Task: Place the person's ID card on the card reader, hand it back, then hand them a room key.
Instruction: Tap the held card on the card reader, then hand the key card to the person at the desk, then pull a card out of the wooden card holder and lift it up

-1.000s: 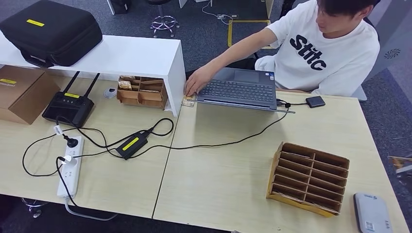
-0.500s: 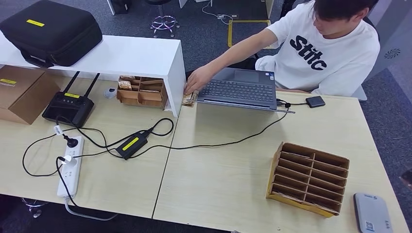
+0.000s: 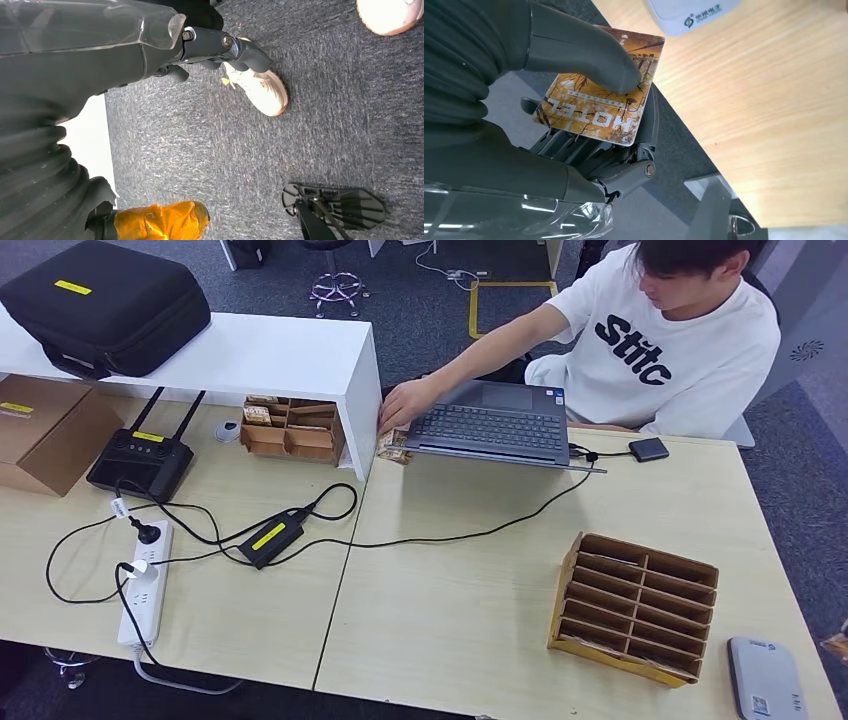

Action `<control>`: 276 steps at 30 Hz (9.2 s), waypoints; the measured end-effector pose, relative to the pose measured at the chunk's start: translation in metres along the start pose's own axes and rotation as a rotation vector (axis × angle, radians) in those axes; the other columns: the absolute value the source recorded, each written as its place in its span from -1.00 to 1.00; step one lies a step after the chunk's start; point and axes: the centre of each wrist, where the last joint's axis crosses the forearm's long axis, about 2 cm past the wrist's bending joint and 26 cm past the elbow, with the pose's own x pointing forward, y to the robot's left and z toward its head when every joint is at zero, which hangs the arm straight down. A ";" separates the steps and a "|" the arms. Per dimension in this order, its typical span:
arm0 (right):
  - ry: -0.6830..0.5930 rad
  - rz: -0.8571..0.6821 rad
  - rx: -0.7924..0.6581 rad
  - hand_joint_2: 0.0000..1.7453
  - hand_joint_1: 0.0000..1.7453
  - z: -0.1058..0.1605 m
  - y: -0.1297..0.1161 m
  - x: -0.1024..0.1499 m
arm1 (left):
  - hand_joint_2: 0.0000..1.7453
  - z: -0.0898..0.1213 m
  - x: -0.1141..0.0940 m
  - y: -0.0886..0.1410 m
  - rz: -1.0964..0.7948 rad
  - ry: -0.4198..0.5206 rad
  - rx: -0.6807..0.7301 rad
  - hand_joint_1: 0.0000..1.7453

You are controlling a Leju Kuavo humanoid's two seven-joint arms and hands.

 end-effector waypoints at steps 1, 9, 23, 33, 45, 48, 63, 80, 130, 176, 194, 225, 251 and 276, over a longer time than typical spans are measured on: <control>0.006 0.006 0.014 1.00 1.00 0.000 -0.001 0.000 | 1.00 0.000 0.000 0.000 -0.002 0.000 0.000 -1.00; 0.032 0.063 0.130 1.00 1.00 -0.015 0.006 0.006 | 1.00 0.000 0.000 0.002 -0.039 0.002 0.000 -1.00; 0.027 0.151 0.279 1.00 1.00 -0.062 0.042 0.006 | 1.00 0.001 0.006 0.002 -0.095 -0.005 0.000 -1.00; -0.003 0.130 0.259 1.00 1.00 -0.073 0.049 0.008 | 1.00 0.001 0.010 0.003 -0.104 -0.012 0.001 -1.00; -0.215 0.150 -0.130 1.00 1.00 -0.047 0.007 0.043 | 1.00 0.001 0.007 0.004 -0.043 -0.008 0.008 -1.00; -0.280 0.177 -0.241 1.00 1.00 -0.042 -0.008 0.057 | 1.00 0.001 0.006 0.004 -0.034 -0.007 0.007 -1.00; -0.564 0.230 -0.541 1.00 1.00 -0.155 -0.044 0.262 | 1.00 0.004 0.028 0.002 -0.160 -0.031 0.013 -1.00; -0.631 0.337 -0.452 1.00 1.00 -0.208 0.008 0.478 | 1.00 0.008 0.047 -0.004 -0.311 -0.021 0.006 -1.00; -0.776 0.186 -0.715 1.00 -1.00 -0.162 0.046 0.284 | 1.00 0.001 0.012 -0.007 -0.170 -0.006 0.010 -1.00; -0.732 0.107 -0.456 1.00 -1.00 -0.133 0.179 0.237 | 1.00 0.001 0.013 -0.008 -0.137 -0.010 0.013 -1.00; -0.546 0.046 -0.513 1.00 -1.00 -0.136 0.175 0.196 | 1.00 0.001 0.012 -0.007 -0.138 -0.008 0.016 -1.00; -0.481 0.044 -0.491 1.00 0.49 -0.134 0.173 0.165 | 1.00 0.001 0.011 -0.007 -0.134 -0.006 0.018 -1.00; -0.631 0.013 -0.786 1.00 1.00 -0.119 0.098 0.189 | 1.00 0.001 0.011 -0.006 -0.148 -0.003 0.022 -1.00; -0.701 0.232 -0.553 1.00 -0.75 -0.201 0.012 0.416 | 1.00 0.005 0.033 -0.005 -0.255 -0.016 0.021 -1.00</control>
